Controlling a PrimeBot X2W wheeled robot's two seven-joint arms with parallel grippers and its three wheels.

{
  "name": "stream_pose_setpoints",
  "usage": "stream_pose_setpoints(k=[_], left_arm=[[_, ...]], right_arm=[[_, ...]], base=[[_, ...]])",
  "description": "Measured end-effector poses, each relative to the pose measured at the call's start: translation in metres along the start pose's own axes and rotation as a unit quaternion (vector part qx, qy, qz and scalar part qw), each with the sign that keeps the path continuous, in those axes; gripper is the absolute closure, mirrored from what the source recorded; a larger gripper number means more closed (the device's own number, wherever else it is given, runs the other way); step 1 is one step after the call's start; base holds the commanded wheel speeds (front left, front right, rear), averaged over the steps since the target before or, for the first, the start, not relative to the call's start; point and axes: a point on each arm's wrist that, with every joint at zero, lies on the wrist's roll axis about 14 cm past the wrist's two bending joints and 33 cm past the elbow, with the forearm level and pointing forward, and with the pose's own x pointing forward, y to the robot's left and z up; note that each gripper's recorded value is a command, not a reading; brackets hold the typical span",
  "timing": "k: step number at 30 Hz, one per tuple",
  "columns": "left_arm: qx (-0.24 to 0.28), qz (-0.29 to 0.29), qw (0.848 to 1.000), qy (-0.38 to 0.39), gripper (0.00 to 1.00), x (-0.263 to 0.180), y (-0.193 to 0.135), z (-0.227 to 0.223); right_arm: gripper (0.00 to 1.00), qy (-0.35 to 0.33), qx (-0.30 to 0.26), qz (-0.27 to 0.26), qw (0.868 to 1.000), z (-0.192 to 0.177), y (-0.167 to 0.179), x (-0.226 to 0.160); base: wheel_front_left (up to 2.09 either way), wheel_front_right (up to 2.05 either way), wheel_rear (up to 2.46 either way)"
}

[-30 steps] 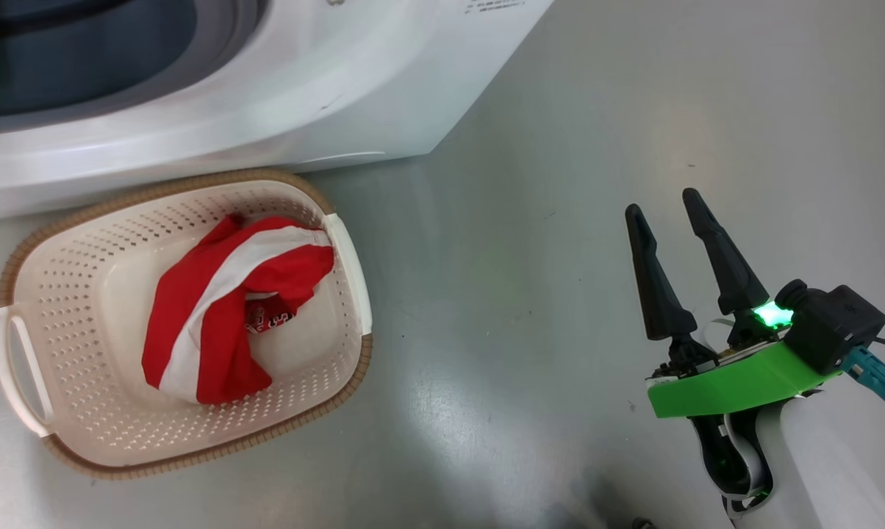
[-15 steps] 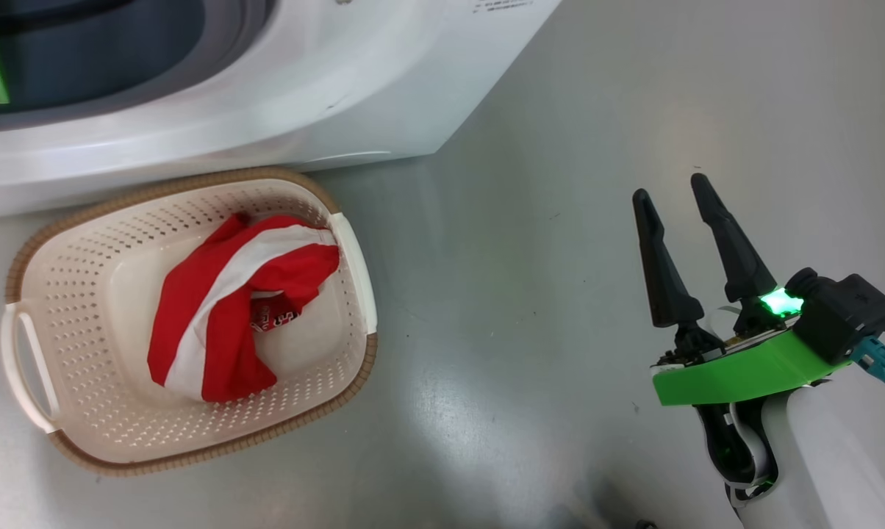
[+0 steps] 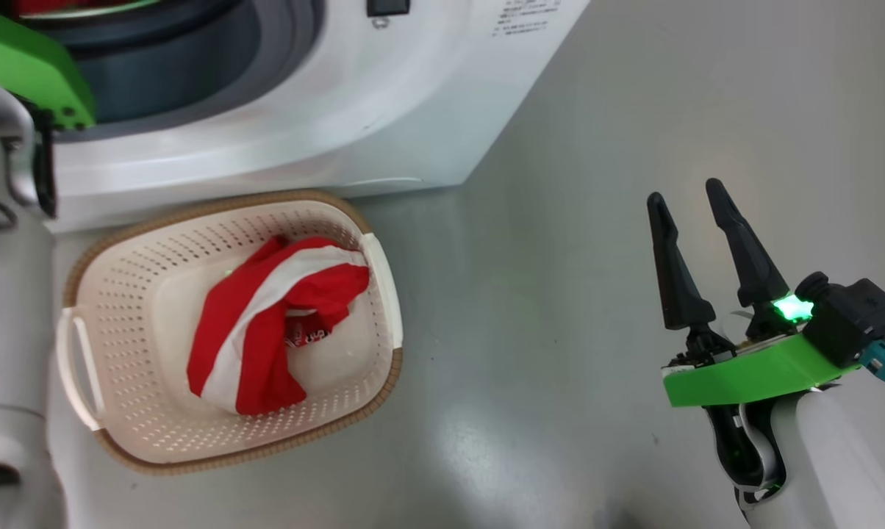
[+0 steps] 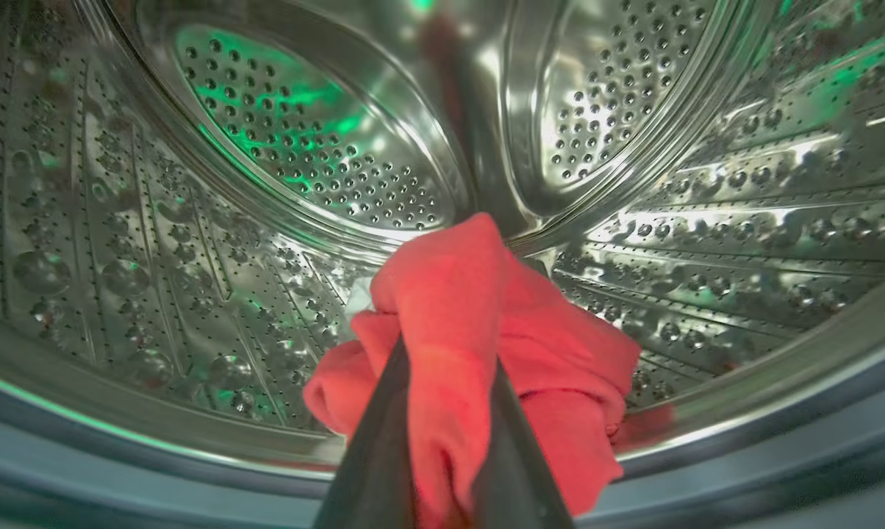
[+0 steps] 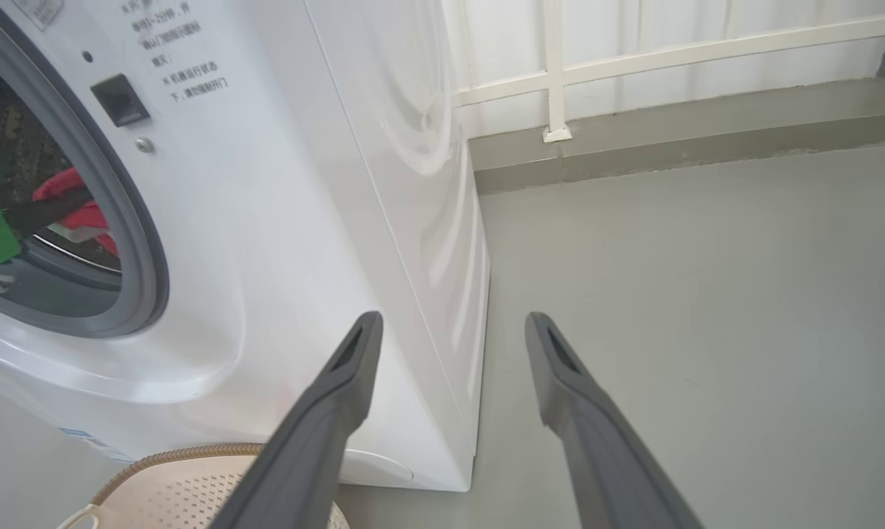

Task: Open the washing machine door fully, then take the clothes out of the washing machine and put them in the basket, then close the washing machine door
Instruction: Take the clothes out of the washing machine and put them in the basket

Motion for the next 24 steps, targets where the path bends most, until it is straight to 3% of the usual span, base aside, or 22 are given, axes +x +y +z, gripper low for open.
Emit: stream_pose_setpoints(k=[24], left_arm=[[-0.061, 0.021, 0.984, -0.167, 1.0, -0.142, 0.014, 0.071]], right_arm=[[0.0, -0.009, -0.012, 0.022, 1.0, 0.016, 0.022, -0.035]], base=[[0.0, 0.0, 0.0]])
